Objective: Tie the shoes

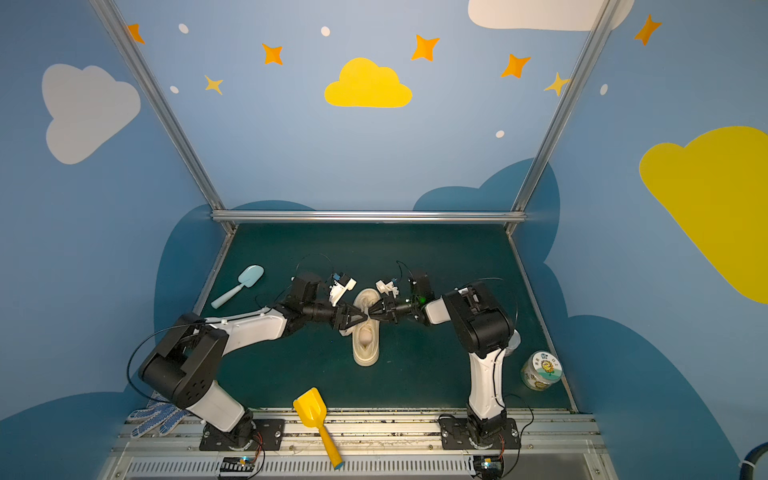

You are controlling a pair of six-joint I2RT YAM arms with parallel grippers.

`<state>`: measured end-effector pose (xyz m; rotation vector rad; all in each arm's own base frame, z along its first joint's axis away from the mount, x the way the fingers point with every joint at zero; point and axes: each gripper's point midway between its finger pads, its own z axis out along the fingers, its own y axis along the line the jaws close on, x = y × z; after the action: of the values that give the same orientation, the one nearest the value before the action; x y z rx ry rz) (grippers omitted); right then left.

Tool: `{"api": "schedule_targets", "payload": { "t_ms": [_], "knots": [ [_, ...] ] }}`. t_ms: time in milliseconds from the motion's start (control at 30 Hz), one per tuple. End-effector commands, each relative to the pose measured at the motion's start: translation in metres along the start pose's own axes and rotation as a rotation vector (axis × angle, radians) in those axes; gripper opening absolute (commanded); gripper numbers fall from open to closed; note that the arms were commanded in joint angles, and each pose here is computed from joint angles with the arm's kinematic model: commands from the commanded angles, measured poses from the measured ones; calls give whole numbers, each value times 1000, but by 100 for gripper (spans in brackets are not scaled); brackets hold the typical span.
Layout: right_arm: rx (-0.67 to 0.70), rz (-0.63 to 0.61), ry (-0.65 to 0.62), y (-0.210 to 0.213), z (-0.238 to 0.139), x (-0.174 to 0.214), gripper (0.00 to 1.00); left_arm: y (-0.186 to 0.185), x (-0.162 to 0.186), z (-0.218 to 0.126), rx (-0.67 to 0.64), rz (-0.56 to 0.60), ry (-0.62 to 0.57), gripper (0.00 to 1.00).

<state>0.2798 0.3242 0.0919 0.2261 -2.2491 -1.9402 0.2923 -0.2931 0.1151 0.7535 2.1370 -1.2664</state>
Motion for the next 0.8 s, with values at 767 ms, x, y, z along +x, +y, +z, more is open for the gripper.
{"api": "schedule_targets", "payload": {
  "t_ms": [767],
  "knots": [
    [-19, -16, 34, 8, 6, 4, 21, -2, -3, 5, 91, -109, -3, 55]
  ]
}}
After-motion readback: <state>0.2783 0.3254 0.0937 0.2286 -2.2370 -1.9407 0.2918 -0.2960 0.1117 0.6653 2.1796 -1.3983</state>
